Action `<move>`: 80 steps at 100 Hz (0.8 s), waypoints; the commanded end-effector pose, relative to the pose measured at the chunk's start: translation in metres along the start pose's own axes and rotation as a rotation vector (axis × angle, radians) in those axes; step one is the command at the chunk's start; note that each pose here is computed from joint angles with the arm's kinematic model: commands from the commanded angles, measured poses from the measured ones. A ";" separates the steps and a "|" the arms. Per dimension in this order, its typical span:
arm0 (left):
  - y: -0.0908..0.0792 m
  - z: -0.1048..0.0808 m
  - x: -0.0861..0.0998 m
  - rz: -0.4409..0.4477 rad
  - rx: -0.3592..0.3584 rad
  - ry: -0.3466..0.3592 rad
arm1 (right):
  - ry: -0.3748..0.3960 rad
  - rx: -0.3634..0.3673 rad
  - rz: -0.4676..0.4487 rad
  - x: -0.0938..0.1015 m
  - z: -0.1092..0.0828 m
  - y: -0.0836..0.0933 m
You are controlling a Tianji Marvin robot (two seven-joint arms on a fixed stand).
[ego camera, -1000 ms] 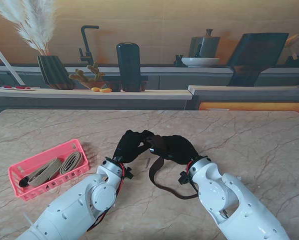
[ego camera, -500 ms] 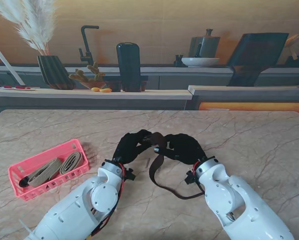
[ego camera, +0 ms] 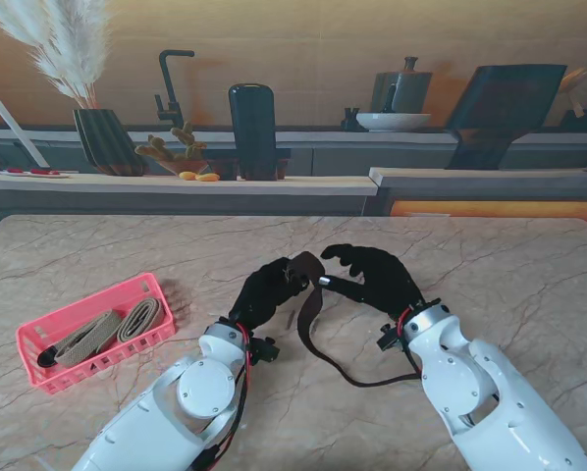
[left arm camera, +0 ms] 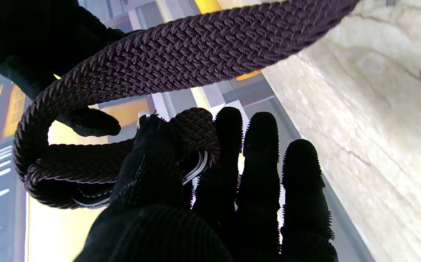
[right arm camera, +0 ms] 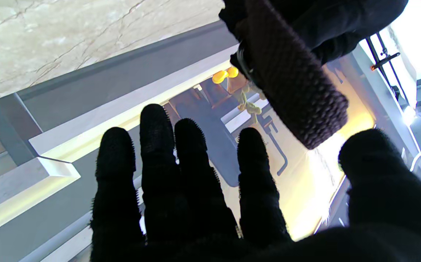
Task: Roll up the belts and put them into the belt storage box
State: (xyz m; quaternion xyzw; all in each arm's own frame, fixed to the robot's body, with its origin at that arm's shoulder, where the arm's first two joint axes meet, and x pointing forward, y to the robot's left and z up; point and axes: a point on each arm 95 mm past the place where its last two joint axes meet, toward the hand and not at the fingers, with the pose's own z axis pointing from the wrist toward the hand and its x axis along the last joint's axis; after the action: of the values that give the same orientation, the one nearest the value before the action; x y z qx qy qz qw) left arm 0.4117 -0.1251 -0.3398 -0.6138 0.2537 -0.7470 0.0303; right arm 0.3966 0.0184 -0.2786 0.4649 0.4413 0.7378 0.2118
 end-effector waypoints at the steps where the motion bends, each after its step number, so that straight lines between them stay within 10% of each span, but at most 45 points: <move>1: 0.006 -0.002 0.005 -0.026 -0.015 -0.002 | 0.004 -0.022 0.016 -0.003 0.002 0.006; 31: 0.011 -0.006 0.006 -0.149 -0.084 -0.036 | 0.062 -0.080 0.098 -0.017 0.011 0.016; 80: 0.010 -0.012 0.006 -0.246 -0.260 -0.053 | 0.104 0.065 0.176 -0.019 0.017 0.008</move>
State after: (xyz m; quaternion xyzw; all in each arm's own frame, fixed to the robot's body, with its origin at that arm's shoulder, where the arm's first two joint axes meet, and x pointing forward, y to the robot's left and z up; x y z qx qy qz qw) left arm 0.3987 -0.1313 -0.3413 -0.6567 0.2696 -0.6936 -0.1227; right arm 0.4206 0.0029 -0.2765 0.4728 0.4197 0.7668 0.1113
